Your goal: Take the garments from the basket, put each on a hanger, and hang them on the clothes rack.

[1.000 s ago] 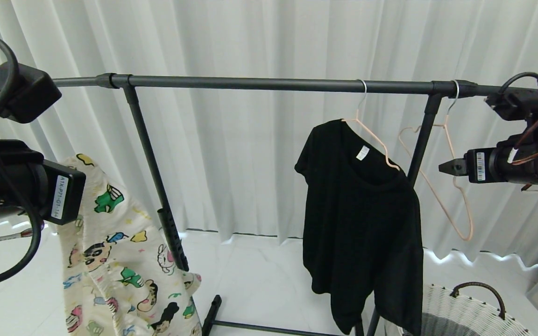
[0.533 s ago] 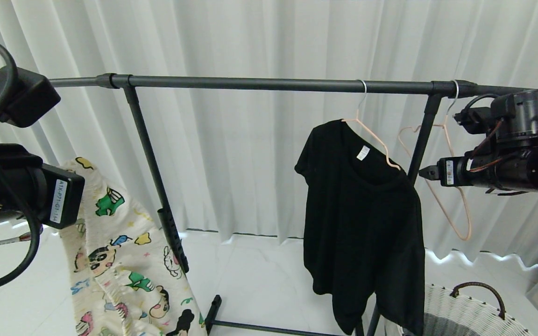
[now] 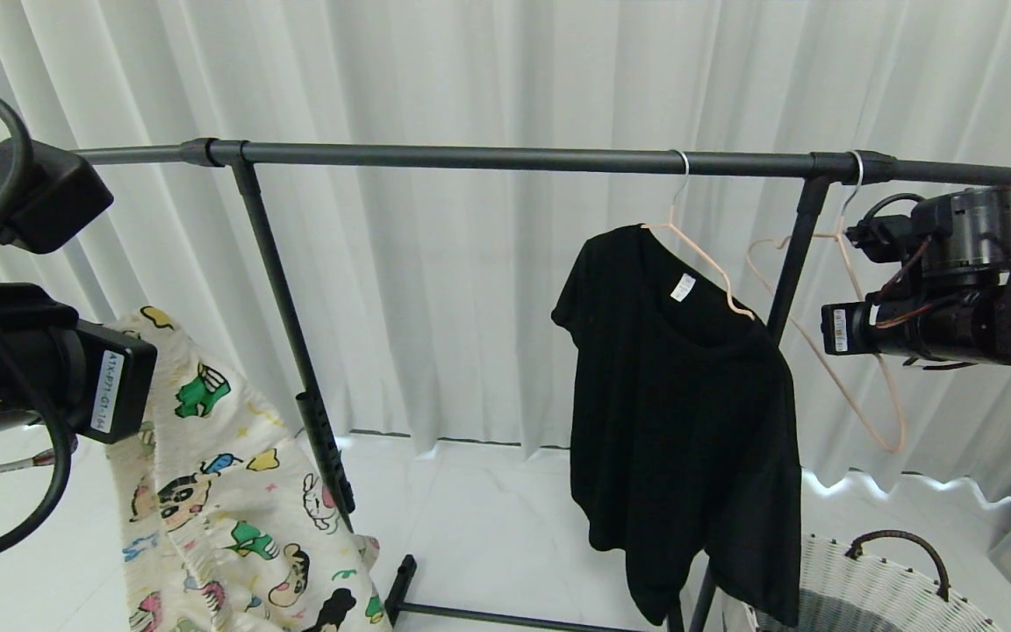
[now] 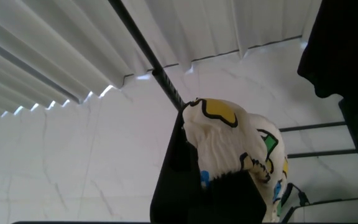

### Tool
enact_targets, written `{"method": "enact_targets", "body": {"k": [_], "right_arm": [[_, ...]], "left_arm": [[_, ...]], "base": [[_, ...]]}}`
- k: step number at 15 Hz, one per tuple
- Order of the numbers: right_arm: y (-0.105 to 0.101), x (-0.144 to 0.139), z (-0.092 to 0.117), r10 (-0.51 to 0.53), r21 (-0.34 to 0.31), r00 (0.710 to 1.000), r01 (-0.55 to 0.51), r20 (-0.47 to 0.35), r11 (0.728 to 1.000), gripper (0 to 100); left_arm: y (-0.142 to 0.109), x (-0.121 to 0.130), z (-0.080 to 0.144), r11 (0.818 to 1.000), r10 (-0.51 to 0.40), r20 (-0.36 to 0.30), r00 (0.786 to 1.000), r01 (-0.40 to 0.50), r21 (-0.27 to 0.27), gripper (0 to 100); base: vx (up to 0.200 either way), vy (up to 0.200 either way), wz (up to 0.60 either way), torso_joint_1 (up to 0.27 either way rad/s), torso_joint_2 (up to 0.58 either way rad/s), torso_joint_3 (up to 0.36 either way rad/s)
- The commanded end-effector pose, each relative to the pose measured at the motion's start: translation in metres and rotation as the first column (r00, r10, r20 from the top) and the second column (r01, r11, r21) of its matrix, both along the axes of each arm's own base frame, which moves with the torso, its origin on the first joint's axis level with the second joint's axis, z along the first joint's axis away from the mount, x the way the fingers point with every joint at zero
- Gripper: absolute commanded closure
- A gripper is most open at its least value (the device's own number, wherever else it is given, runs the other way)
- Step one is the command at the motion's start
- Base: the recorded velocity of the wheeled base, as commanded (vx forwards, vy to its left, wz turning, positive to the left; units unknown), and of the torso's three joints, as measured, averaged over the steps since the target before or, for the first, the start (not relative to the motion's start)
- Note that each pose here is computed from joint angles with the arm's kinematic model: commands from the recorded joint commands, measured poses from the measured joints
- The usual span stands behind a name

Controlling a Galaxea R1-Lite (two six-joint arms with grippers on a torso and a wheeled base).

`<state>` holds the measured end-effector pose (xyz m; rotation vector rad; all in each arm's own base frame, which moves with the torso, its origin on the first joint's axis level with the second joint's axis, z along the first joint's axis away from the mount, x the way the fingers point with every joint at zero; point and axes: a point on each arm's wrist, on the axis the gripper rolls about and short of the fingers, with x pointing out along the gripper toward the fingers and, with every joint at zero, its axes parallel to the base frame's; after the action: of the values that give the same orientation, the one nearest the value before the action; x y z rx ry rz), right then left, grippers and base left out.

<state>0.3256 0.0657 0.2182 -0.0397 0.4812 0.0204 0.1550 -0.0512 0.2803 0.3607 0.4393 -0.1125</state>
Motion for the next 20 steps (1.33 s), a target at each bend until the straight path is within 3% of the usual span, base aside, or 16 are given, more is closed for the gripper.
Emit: {"method": "enact_targets", "body": {"k": [1, 6, 10, 15, 20], "right_arm": [[-0.001, -0.001, 0.003, 0.001, 0.008, 1.0, -0.001, 0.009, 1.0, 100], [-0.003, -0.013, 0.019, -0.005, 0.02, 0.997, 0.003, 0.078, 1.0, 100], [-0.008, -0.038, 0.03, -0.008, 0.028, 0.993, 0.005, 0.12, 1.0, 100], [-0.019, -0.093, 0.026, 0.005, 0.025, 0.992, -0.008, 0.128, 1.0, 100], [-0.024, -0.152, 0.014, 0.047, 0.024, 0.99, -0.05, 0.134, 0.998, 100]], "left_arm": [[0.0, 0.0, 0.0, 1.0, 0.0, -0.001, 1.0, 0.0, 0.0, 100], [0.0, 0.0, 0.0, 1.0, 0.0, 0.001, 1.0, 0.0, 0.0, 100], [0.001, -0.002, 0.001, 1.0, 0.002, 0.008, 1.0, -0.002, -0.003, 100], [0.004, -0.007, 0.001, 0.998, 0.053, 0.022, 0.998, -0.053, 0.024, 100], [0.007, -0.015, -0.005, 0.998, 0.06, 0.02, 0.998, -0.061, 0.032, 100]], "base": [[0.0, 0.0, 0.0, 0.0, 0.0, 0.0], [0.0, 0.0, 0.0, 0.0, 0.0, 0.0], [0.0, 0.0, 0.0, 0.0, 0.0, 0.0], [0.0, 0.0, 0.0, 0.0, 0.0, 0.0], [-0.2, 0.0, 0.0, 0.0, 0.0, 0.001]]}}
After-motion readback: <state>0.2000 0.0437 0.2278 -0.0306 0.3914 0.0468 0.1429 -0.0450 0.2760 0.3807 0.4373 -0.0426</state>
